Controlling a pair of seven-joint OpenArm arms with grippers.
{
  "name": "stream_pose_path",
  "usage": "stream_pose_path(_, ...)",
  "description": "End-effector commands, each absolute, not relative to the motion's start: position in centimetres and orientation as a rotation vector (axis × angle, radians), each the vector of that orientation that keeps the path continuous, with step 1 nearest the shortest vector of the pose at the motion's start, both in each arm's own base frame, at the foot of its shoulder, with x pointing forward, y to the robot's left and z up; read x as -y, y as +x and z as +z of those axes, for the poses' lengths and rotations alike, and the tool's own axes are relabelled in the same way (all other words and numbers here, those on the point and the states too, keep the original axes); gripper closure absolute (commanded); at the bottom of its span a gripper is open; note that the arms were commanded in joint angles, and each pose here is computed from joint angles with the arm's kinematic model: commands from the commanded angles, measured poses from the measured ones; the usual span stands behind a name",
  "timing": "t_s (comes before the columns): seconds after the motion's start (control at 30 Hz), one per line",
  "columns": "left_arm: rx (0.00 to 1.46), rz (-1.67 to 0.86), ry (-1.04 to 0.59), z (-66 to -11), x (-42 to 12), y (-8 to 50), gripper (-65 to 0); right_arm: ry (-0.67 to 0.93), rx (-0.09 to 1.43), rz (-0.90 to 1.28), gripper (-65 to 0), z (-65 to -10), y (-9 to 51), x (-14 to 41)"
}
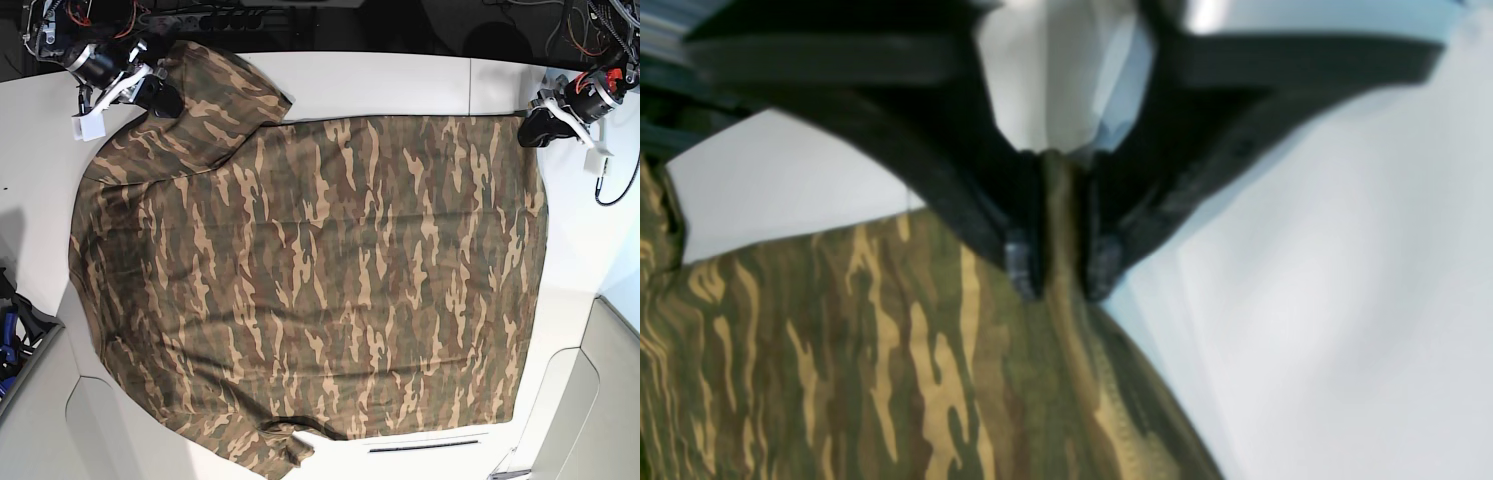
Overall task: Fold the T-shirt properly
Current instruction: 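Lower both grippers and pinch the shirt's shoulder corners, then lift the shoulders and fold them over toward the hem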
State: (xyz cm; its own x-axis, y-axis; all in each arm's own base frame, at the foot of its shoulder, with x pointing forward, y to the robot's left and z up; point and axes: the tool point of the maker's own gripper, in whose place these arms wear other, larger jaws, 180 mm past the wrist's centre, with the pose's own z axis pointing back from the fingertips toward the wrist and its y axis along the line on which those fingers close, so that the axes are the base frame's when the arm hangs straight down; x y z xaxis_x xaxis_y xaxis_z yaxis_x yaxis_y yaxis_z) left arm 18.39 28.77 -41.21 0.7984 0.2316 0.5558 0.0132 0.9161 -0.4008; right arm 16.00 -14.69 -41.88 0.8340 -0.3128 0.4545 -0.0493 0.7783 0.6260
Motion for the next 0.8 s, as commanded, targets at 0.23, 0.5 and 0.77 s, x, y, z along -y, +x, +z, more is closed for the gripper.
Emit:
stream_pose_path(0.23, 0.672, 0.07, -0.41, -39.2, -28.9, 19.3, 0.0, 0.715, 0.586, -0.128, 0.0, -40.6, 16.2, 14.3)
stream_pose_path(0.5, 0.689, -0.038, -0.41, -36.2, -27.3, 20.1, 0.0, 0.719, 0.66, -0.156, 0.0, -37.8, 16.5, 16.7)
stream_pose_path(0.77, 0.795, -0.087, -0.442, -33.1, -25.8, 21.8, 0.0, 0.681, 0.774, -0.16, 0.0, -34.9, 17.8, 19.1)
